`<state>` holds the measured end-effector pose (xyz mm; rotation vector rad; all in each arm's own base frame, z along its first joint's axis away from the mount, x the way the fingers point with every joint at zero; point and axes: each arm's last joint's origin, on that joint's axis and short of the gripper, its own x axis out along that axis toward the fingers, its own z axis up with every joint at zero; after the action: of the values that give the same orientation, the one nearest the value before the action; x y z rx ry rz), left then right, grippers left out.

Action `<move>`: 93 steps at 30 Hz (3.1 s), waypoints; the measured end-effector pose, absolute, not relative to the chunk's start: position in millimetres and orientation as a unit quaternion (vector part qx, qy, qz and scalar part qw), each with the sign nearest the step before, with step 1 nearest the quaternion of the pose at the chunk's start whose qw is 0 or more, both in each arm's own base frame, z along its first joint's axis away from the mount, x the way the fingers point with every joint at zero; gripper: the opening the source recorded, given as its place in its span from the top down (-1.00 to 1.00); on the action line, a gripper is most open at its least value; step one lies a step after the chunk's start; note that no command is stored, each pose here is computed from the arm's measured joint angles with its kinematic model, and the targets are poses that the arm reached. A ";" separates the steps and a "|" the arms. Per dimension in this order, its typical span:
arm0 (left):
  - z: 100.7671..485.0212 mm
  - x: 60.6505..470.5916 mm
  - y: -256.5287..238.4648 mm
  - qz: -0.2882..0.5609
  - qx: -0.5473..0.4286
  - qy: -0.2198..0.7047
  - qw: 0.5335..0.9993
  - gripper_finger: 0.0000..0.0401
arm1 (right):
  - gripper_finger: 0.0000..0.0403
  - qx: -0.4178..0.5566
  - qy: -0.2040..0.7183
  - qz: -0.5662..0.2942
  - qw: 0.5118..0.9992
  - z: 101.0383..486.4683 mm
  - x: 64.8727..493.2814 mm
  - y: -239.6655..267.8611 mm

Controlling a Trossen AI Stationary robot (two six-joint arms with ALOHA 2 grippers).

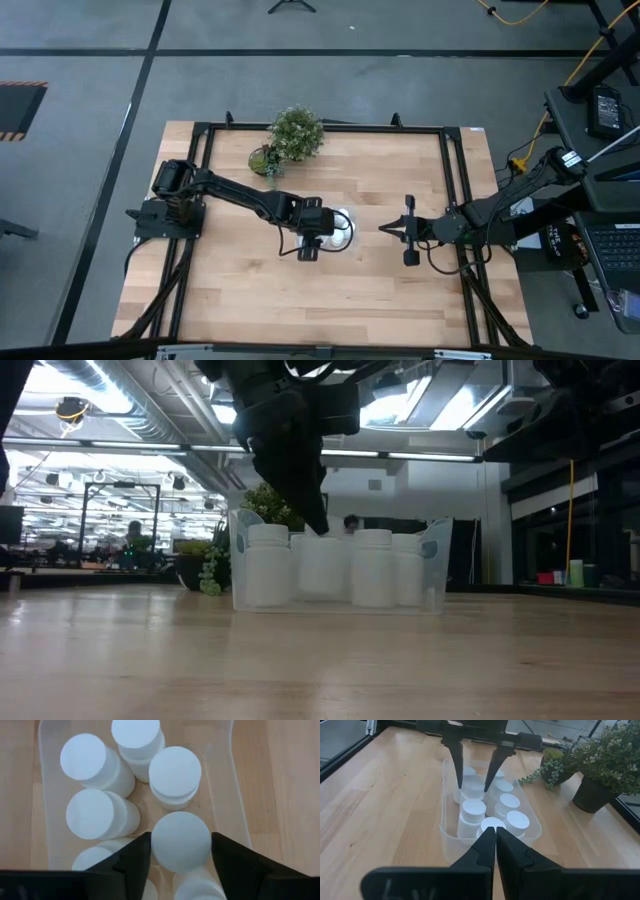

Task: Pick and place pill bottles into a basket
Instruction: Put the pill bottle into the bin, then return to Home Position

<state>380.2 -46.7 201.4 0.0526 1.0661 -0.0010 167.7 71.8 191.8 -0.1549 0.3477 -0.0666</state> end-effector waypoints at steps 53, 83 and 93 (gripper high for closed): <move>207.0 175.4 -10.1 0.050 0.040 0.205 0.977 0.99 | 0.98 -0.026 0.171 -0.044 0.984 168.0 165.6 51.4; 168.7 98.3 5.3 0.107 0.043 -0.008 0.993 0.99 | 1.00 -0.043 0.033 0.014 0.998 216.4 105.5 -26.1; 168.7 98.2 5.9 0.117 0.008 -0.012 0.993 0.99 | 1.00 -0.045 -0.036 0.009 0.998 186.6 95.6 -25.2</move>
<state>98.2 5.9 168.7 0.0162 -0.0244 0.2345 95.6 -25.2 186.6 -0.0897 -0.0716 0.0188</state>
